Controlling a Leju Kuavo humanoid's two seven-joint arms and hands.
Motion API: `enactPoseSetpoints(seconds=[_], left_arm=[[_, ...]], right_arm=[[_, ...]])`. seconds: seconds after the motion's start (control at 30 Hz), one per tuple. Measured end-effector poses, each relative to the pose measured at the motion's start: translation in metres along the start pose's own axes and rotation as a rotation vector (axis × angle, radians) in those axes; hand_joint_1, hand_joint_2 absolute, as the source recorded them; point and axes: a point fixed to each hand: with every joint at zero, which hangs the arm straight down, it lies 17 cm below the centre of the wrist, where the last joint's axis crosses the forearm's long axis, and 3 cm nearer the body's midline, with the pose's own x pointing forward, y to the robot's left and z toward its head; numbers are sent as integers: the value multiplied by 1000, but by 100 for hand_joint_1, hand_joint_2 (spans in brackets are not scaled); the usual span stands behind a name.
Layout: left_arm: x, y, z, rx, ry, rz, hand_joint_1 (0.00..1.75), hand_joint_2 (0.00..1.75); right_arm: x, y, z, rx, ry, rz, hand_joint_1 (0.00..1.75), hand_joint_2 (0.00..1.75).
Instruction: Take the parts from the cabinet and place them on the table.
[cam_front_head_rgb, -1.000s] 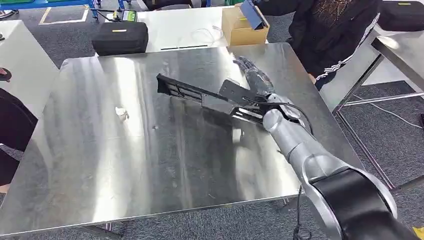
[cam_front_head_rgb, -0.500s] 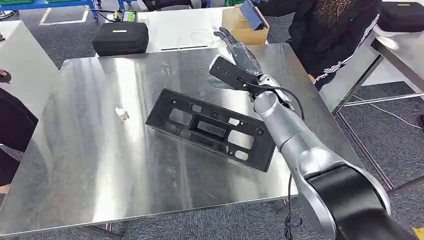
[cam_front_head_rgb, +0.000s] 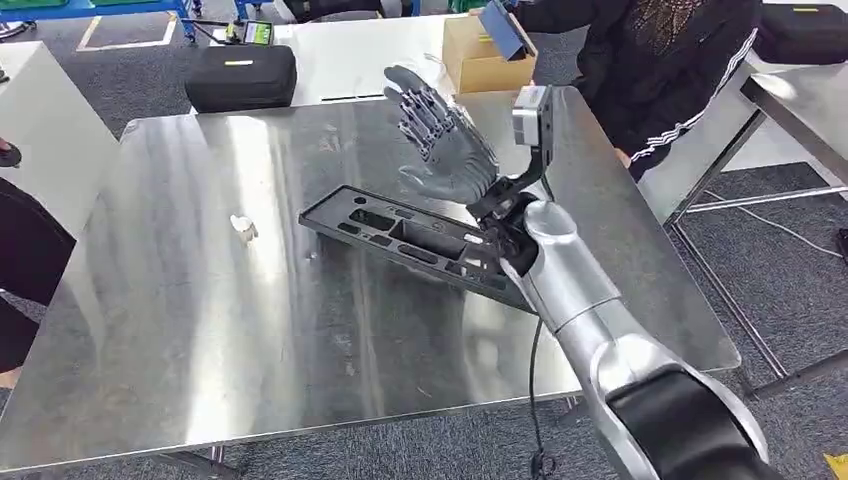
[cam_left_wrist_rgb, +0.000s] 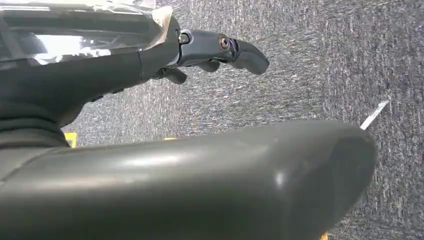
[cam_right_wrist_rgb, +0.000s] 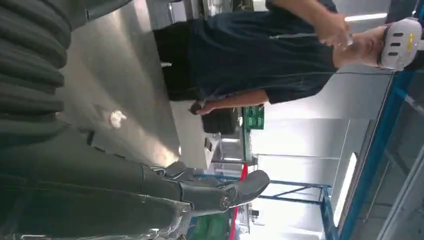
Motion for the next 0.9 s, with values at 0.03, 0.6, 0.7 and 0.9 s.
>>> enactPoseSetpoints(seconds=[0.03,0.6,0.7,0.9], left_arm=[[0,0,0,1,1,2,0,0],[-1,0,1,17,2,27,0,0],[0,-2,2,8,-2,38,0,0],[-2,-3,2,4,3,50,0,0]], right_arm=[[-1,3,2,5,-1,-3,0,175],[-86,222,137,295,-47,-368,0,175],[-94,248,150,311,-31,-416,0,175],[-95,263,158,313,-29,-451,0,175]])
